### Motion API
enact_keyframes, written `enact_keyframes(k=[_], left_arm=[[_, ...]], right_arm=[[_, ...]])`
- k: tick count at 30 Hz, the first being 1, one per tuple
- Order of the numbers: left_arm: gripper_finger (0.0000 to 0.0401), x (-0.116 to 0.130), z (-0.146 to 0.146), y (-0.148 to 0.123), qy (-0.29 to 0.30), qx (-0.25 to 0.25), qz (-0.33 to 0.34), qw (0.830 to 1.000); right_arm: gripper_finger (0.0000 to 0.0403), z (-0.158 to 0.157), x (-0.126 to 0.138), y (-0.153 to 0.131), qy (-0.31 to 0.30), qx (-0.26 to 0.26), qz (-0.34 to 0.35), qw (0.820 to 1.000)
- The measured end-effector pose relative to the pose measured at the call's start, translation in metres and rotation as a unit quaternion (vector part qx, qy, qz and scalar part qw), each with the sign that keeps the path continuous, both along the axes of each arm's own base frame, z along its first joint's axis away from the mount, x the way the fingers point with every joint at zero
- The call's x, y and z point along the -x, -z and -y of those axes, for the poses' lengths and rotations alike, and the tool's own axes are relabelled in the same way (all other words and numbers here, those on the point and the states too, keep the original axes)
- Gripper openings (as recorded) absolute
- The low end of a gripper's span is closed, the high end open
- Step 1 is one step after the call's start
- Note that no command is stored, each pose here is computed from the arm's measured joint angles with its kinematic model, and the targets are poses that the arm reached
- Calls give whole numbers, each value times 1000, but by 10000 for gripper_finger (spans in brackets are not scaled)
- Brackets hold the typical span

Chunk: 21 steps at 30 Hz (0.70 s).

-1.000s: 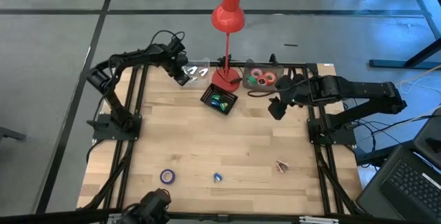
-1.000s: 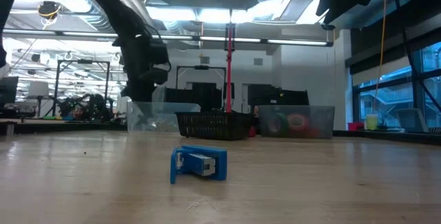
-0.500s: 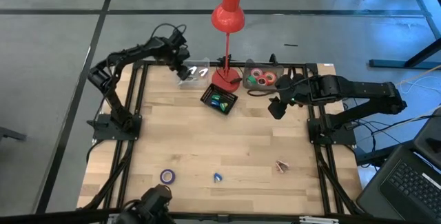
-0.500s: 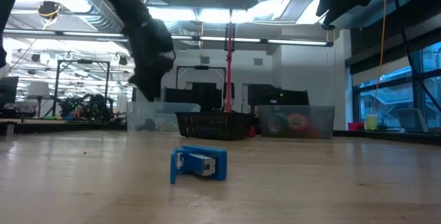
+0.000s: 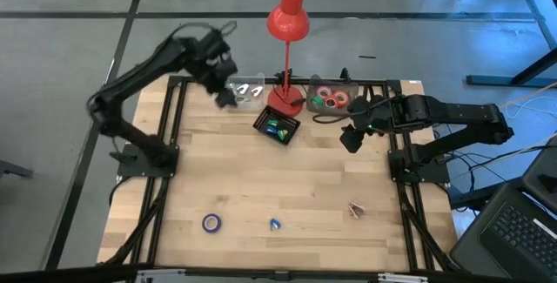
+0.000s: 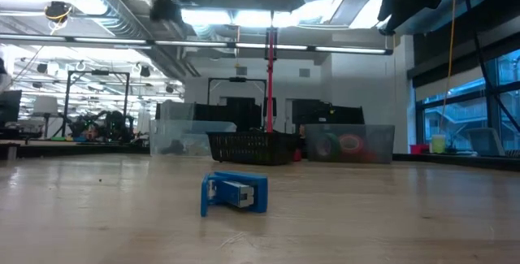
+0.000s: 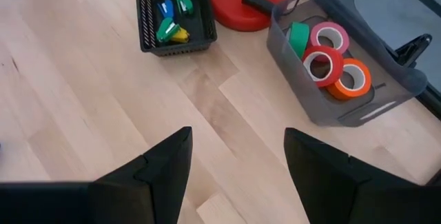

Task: Pick and place Stapler, Stapler remover, tape
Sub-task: Put the blue tape into the gray bin

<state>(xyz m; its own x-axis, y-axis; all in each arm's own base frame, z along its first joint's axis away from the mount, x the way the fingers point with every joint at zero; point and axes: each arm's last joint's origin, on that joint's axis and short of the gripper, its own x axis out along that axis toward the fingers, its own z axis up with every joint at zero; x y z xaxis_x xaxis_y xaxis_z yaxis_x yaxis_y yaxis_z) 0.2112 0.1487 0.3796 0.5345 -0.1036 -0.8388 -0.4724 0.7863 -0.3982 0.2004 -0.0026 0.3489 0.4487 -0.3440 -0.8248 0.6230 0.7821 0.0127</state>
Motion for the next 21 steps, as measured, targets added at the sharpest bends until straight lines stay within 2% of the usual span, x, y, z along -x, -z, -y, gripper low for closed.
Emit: enact_keyframes(k=[5,9,14,21], left_arm=[[228,2,85,-18,77,-9,-32,997],[228,2,147,-11,123,-21,-58,990],[228,3,201,17,69,-16,-121,990],[228,1,253,72,-32,14,-188,982]], right_arm=[[231,0,0,0,-13,7,-6,1000],[231,0,-1,-1,-31,19,-7,999],[231,0,-1,-1,-34,21,-9,999],[231,0,-1,-1,-44,26,-12,999]])
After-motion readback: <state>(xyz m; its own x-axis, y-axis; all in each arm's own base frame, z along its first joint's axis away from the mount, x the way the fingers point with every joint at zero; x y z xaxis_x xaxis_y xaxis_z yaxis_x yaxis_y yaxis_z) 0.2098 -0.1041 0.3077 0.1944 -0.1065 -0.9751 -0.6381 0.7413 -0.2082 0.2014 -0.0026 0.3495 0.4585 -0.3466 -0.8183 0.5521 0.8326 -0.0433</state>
